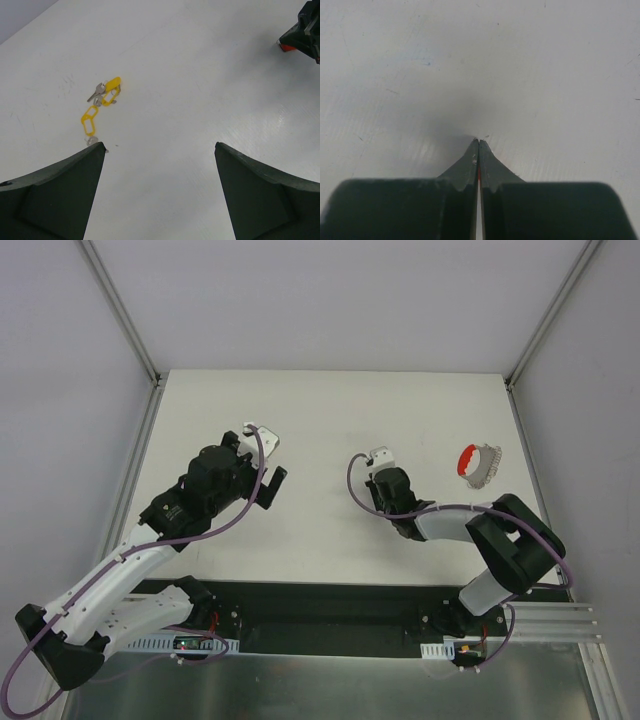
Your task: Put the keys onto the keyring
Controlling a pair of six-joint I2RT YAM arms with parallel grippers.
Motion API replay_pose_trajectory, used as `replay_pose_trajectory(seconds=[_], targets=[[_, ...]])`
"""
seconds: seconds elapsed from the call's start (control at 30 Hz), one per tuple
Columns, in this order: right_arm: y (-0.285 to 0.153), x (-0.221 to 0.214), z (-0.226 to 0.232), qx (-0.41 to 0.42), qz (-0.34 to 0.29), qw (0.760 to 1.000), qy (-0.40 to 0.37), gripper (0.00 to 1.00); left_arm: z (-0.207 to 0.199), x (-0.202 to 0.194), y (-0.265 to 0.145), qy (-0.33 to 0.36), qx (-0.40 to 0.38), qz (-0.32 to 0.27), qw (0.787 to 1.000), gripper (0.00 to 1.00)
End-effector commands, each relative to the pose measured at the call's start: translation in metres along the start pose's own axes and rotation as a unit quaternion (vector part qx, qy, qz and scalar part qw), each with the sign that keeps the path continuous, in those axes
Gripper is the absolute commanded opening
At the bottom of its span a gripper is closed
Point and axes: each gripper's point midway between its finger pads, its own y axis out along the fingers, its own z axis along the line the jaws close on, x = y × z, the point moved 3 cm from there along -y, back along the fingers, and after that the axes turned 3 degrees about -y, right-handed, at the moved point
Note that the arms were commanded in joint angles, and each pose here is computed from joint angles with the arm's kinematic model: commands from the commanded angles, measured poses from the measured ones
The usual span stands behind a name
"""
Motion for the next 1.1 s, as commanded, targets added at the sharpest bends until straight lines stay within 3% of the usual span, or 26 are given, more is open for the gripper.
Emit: replay_pose_trajectory(seconds=[0.0, 0.13, 0.37, 0.5, 0.73, 1.07], targets=[[0.001, 0.010, -0.002, -0.016, -0.010, 1.000, -0.006, 0.02, 0.004, 0.007, -0.003, -0.002, 0.014, -0.020, 1.000, 0.92], [-0.003, 0.010, 0.001, -0.009, -0.014, 1.000, 0.008, 0.11, 0.004, 0.006, -0.003, -0.002, 0.014, -0.020, 1.000, 0.92], [-0.040, 0.056, -0.014, -0.016, -0.045, 0.998, 0.047, 0.48, 0.004, 0.007, -0.005, -0.002, 0.014, -0.023, 1.000, 0.92], [-0.054, 0.068, -0.039, -0.048, -0.027, 0.996, 0.075, 0.59, 0.004, 0.010, -0.007, -0.005, 0.013, -0.029, 0.999, 0.92], [-0.059, 0.040, -0.115, -0.143, 0.052, 0.972, 0.177, 0.60, 0.004, 0.013, -0.012, -0.009, 0.011, -0.038, 0.999, 0.92], [-0.035, 0.003, -0.185, -0.178, 0.138, 0.929, 0.294, 0.61, 0.002, 0.015, -0.016, -0.014, 0.002, -0.046, 0.999, 0.92]])
